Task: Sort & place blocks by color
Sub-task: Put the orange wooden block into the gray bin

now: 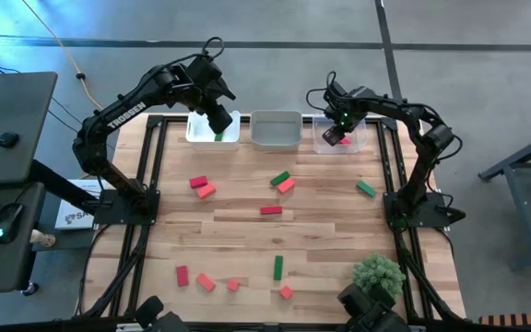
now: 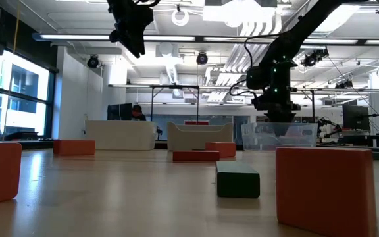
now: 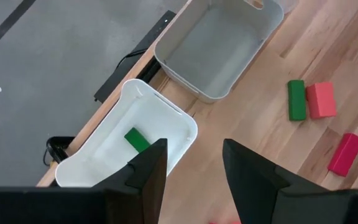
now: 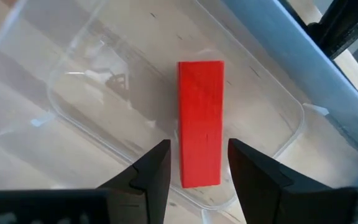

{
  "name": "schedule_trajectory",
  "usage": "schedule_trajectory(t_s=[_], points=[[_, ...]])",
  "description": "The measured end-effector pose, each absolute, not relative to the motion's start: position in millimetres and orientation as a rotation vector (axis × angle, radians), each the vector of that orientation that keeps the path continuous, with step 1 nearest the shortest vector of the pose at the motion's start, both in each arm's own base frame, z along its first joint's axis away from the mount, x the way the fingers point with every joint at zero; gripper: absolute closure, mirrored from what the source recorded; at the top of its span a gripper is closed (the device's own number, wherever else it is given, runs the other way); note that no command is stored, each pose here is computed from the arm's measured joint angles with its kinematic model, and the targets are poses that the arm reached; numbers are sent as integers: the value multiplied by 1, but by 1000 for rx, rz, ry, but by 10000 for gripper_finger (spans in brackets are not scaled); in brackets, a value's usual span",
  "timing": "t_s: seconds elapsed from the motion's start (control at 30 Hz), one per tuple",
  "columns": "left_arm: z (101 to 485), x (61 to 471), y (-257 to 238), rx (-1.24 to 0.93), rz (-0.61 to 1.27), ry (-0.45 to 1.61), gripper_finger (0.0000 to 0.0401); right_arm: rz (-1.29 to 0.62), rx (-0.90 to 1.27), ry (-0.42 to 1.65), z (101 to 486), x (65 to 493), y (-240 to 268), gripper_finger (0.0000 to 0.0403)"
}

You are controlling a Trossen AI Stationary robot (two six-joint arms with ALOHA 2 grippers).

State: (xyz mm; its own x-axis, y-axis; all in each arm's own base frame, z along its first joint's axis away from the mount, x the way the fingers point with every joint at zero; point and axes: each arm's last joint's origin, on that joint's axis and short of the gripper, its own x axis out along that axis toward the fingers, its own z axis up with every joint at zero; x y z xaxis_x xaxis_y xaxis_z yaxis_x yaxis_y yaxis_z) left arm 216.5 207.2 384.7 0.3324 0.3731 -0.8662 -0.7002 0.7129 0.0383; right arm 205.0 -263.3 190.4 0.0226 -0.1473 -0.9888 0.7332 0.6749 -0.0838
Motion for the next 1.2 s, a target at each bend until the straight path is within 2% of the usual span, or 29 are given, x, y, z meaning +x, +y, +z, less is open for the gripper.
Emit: schedule_trajectory(t_s=[0.33, 0.6, 0.8, 1.2], points=[[383, 213, 205, -471, 805, 1021, 193, -772, 474, 1254, 235, 195, -251, 254], [380, 228, 183, -538, 760, 1043, 196, -802, 442, 1095, 274, 184, -236, 254], [352, 242, 160, -533, 707, 1169, 194, -785, 449, 976, 295, 179, -226, 253], [307, 256, 123, -528, 642, 1349, 194, -749, 473, 921, 305, 191, -207, 253]])
